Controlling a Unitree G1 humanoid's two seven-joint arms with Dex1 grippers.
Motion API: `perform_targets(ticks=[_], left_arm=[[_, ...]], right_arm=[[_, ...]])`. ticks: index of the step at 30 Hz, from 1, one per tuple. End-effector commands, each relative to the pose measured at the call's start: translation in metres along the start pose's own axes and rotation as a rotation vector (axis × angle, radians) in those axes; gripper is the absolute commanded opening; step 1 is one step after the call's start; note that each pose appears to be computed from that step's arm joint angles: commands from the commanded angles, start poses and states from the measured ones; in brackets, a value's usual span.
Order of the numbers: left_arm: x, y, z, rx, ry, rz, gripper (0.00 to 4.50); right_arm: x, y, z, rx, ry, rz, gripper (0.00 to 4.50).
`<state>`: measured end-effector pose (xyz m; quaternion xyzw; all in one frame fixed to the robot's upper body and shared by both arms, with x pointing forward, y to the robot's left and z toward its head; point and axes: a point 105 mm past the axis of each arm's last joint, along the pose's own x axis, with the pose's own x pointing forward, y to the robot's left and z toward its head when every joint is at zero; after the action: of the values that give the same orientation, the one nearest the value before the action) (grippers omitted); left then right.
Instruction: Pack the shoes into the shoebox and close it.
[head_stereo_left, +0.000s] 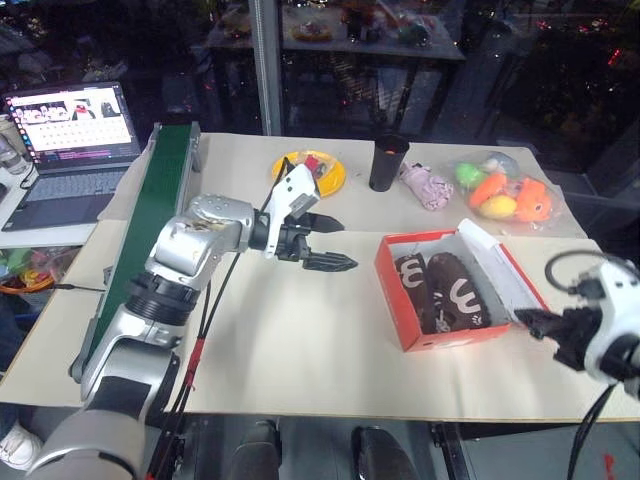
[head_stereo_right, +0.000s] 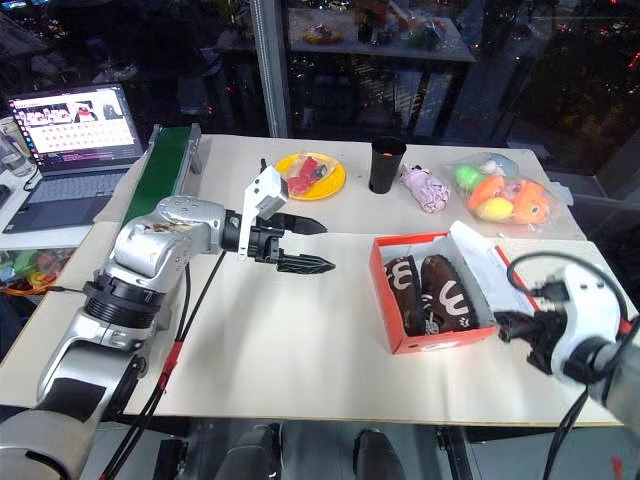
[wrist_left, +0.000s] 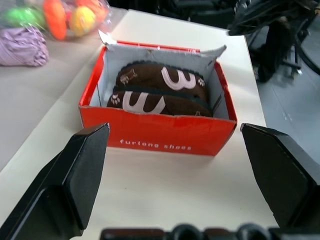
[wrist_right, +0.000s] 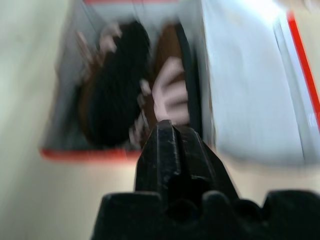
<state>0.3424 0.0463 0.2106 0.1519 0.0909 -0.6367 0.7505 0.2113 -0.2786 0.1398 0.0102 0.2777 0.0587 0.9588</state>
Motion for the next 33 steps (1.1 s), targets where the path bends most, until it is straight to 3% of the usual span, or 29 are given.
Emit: perform_targets(ticks=[1, 9, 19, 24, 29, 33], left_arm=[[-0.004, 0.003, 0.011, 0.088, 0.019, 0.011, 4.5], [-0.013, 0.003, 0.007, 0.102, 0.067, 0.037, 4.5], [-0.033, 0.003, 0.001, 0.091, 0.124, 0.093, 4.5], [-0.036, 0.003, -0.001, 0.069, 0.129, 0.107, 4.5], [-0.036, 0.003, 0.0, 0.066, 0.126, 0.112, 4.5], [-0.034, 0.002, 0.0, 0.063, 0.125, 0.101, 4.5]], right_arm=[[-0.005, 0.0, -0.025, 0.043, -0.015, -0.025, 0.02], [0.039, -0.038, -0.07, 0.232, -0.078, -0.164, 0.02], [0.088, -0.073, -0.07, 0.342, -0.264, -0.219, 0.02], [0.098, -0.095, -0.074, 0.265, -0.323, -0.292, 0.02], [0.102, -0.11, -0.061, 0.22, -0.446, -0.342, 0.02], [0.089, -0.12, -0.031, 0.262, -0.639, -0.372, 0.02]])
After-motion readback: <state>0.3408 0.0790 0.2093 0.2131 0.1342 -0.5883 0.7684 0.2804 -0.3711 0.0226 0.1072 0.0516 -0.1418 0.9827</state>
